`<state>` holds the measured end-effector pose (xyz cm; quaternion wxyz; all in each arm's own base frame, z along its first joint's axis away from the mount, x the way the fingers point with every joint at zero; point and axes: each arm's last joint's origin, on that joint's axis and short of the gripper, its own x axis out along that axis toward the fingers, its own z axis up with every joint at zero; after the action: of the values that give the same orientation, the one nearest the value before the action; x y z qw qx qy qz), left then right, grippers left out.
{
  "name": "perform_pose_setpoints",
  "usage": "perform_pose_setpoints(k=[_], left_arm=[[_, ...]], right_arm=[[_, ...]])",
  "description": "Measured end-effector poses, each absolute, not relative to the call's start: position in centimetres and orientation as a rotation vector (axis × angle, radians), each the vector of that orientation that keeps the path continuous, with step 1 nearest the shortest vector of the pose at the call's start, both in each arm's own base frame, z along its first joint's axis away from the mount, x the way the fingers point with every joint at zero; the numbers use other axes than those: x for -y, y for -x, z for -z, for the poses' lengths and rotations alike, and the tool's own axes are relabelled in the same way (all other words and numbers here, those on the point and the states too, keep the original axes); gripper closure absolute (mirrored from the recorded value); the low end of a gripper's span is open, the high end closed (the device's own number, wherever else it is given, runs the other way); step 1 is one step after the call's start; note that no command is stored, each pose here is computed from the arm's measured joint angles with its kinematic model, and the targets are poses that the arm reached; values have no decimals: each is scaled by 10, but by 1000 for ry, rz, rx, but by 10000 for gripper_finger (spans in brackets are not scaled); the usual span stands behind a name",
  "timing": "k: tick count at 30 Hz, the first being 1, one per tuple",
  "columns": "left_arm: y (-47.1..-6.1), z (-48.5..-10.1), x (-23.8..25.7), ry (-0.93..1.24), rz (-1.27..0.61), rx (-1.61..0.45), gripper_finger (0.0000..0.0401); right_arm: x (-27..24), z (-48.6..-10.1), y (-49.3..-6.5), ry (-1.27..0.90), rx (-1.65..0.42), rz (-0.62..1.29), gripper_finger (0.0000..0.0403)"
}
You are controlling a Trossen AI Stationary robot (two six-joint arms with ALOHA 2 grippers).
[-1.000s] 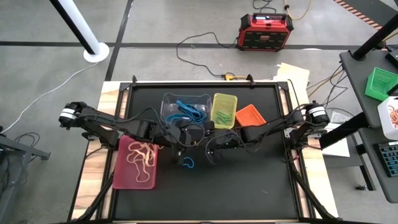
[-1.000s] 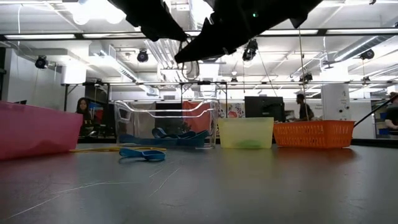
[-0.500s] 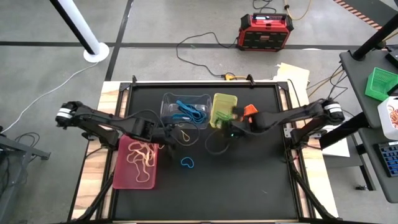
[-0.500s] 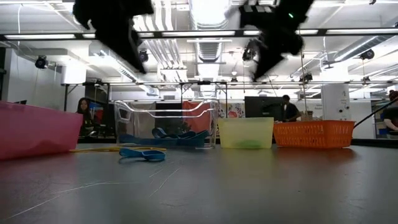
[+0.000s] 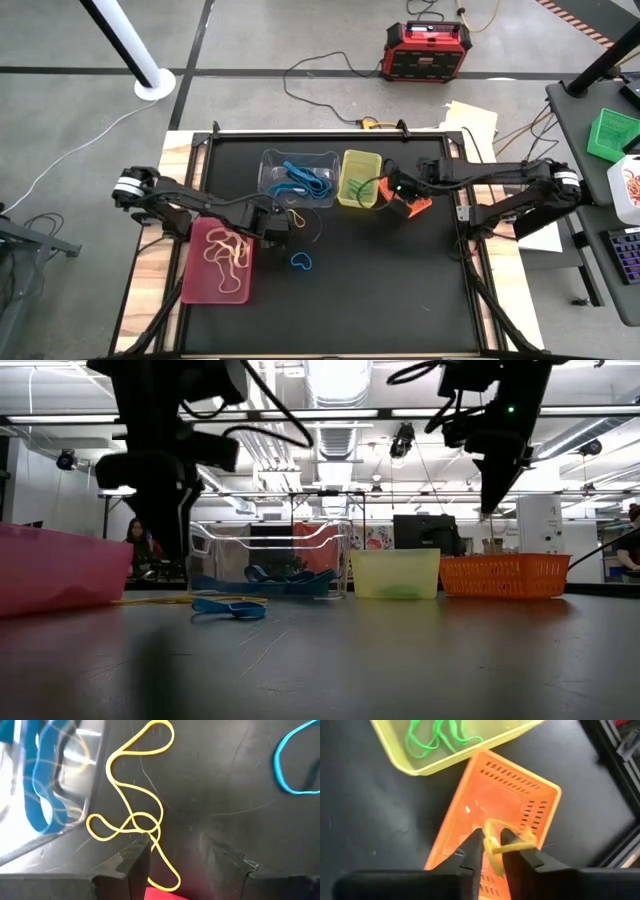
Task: Sort rubber bands into baskets
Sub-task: Put the yellow rubber band into the orange bin
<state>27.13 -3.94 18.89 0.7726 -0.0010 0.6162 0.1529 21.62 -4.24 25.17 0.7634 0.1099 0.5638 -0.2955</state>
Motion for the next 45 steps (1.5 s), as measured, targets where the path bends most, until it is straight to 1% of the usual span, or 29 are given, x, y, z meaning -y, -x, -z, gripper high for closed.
perform_pose_setpoints(k=[8,11,15,20,25,28,33,38,40,42,45], left_arm=[[-270,-182,40,48,-383,-1380,246],[-269,-182,39,92,-426,-1381,246],[-268,-182,39,170,-498,-1370,246],[-266,-181,38,219,-565,-1362,241],[-271,-176,37,223,-570,-1344,235],[-276,-165,33,219,-592,-1373,235],[-281,-143,26,144,-601,-1459,234],[-284,-135,24,129,-616,-1481,236],[-284,-135,24,129,-616,-1480,243],[-284,-136,24,127,-608,-1477,259],[-284,-135,23,121,-599,-1476,304]], right_arm=[[59,-249,-210,-256,-1231,681,259],[58,-249,-212,-254,-1216,651,236],[55,-251,-218,-274,-1173,586,219],[52,-253,-225,-251,-1117,521,214],[51,-254,-228,-233,-1096,504,213],[51,-254,-228,-231,-1095,503,214],[50,-254,-228,-231,-1095,501,213],[50,-254,-228,-235,-1096,503,213],[50,-254,-228,-236,-1096,502,213],[50,-254,-228,-237,-1096,501,214],[50,-253,-228,-252,-1097,482,214]])
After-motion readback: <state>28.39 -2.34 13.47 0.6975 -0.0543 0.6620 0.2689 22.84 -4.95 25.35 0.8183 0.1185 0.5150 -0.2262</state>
